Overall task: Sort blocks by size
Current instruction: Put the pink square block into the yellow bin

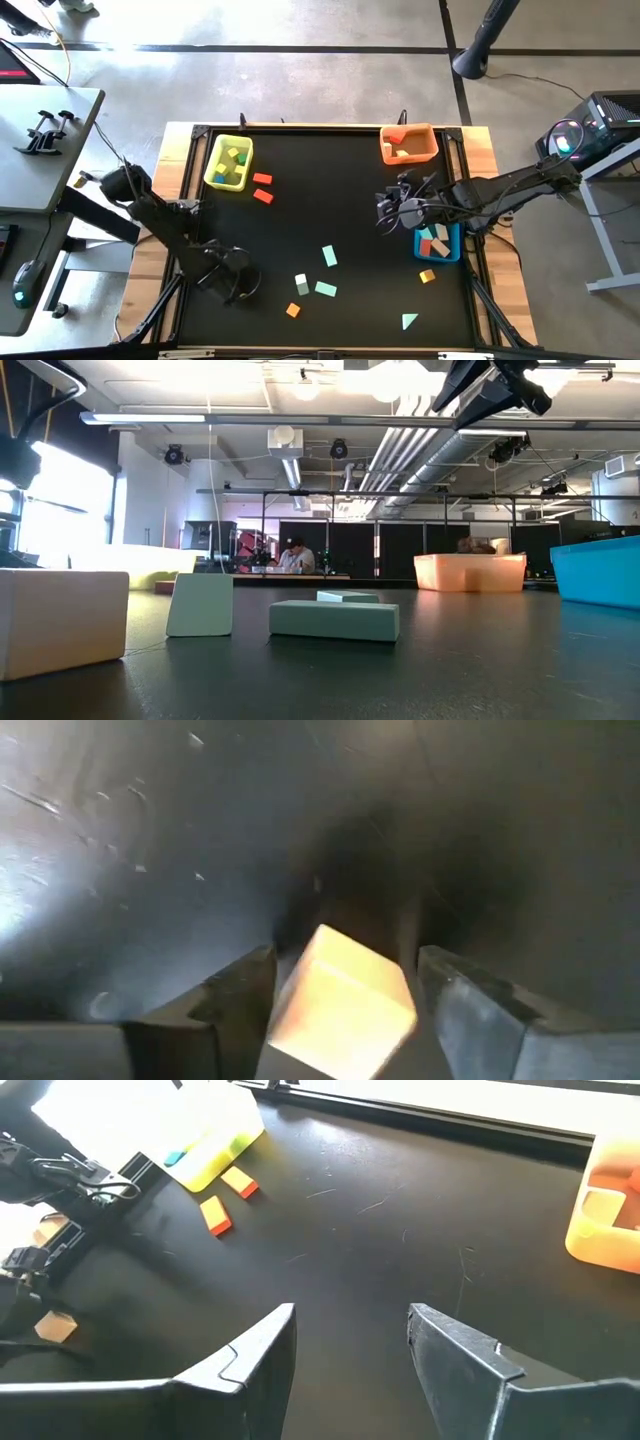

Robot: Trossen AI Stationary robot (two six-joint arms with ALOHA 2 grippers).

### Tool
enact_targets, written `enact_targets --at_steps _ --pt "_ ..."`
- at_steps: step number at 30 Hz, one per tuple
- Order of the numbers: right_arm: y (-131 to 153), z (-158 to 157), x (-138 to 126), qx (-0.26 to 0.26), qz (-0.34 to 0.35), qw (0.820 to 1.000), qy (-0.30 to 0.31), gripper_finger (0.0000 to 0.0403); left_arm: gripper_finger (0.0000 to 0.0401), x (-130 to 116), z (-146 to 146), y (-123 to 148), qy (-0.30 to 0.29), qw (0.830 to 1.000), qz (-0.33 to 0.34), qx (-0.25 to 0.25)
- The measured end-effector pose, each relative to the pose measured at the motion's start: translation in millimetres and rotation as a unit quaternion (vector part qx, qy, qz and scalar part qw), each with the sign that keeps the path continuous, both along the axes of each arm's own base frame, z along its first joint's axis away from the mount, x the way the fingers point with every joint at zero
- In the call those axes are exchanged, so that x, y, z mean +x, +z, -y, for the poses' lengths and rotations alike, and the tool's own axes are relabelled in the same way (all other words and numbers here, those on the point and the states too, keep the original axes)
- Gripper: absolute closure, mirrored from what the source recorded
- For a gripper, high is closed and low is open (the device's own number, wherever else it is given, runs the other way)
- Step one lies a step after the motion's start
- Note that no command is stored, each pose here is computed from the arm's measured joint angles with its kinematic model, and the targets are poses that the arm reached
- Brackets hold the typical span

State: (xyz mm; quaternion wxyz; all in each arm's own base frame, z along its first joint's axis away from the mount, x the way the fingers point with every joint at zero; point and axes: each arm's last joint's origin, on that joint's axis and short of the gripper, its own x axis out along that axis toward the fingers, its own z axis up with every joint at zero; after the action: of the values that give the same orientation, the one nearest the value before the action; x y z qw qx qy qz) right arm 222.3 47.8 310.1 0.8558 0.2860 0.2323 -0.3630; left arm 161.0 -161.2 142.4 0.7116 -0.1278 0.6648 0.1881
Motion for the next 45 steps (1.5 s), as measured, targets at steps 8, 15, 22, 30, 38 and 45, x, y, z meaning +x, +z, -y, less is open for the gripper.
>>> enact_targets --at_steps 8,15,22,30,38,45 --pt "0 0 0 -0.007 -0.005 1.000 0.007 0.0215 0.0251 13 -6 29 0.034 0.997 0.063 -0.003" --pt "0 0 0 -0.016 -0.014 1.000 0.020 0.0215 0.0354 15 -16 59 0.031 0.995 0.096 -0.026" --pt "0 0 0 -0.011 -0.015 1.000 0.023 0.0215 0.0376 -1 -26 77 -0.053 0.996 0.053 -0.053" --pt "0 -1 0 -0.010 -0.015 1.000 0.024 0.0215 0.0288 -16 -19 73 -0.200 0.978 0.036 -0.053" --pt "1 -1 1 -0.005 -0.006 1.000 0.020 0.0215 0.0174 -26 -17 42 -0.260 0.963 0.045 -0.045" --pt "1 -1 2 -0.004 -0.001 1.000 0.020 0.0215 0.0148 -26 -17 24 -0.254 0.963 0.065 -0.057"
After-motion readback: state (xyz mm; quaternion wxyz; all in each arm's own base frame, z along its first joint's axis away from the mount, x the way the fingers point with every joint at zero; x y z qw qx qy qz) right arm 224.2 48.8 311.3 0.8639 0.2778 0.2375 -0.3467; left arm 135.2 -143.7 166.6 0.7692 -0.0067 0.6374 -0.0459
